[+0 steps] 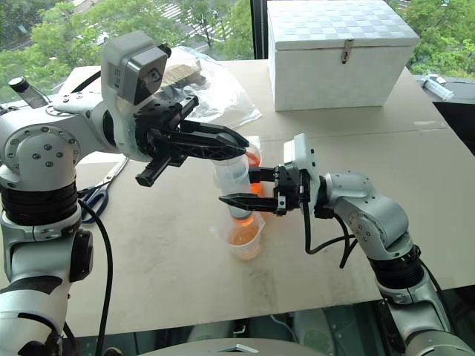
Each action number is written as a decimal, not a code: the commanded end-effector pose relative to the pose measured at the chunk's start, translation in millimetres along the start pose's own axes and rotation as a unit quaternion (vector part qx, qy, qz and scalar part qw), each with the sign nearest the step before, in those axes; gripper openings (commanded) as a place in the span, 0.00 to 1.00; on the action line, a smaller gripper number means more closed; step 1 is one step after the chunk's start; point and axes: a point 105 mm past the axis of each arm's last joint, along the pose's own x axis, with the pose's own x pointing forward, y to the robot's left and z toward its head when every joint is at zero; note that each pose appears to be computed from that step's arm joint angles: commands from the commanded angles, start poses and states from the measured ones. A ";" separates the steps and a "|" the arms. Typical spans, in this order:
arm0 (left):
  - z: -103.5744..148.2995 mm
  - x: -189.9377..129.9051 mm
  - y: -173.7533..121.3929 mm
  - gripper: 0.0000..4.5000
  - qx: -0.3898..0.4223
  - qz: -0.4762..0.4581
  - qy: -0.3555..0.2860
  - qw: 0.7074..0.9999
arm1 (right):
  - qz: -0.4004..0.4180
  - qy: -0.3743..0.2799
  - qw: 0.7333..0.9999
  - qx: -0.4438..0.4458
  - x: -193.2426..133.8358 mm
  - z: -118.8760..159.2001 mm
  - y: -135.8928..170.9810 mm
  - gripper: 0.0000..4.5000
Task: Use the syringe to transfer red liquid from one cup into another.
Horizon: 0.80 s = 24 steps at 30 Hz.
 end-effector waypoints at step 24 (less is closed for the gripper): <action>-15.0 10.9 -9.0 0.08 -0.024 -0.019 0.022 0.999 | 0.027 -0.077 0.996 -0.026 2.3 44.0 7.8 0.34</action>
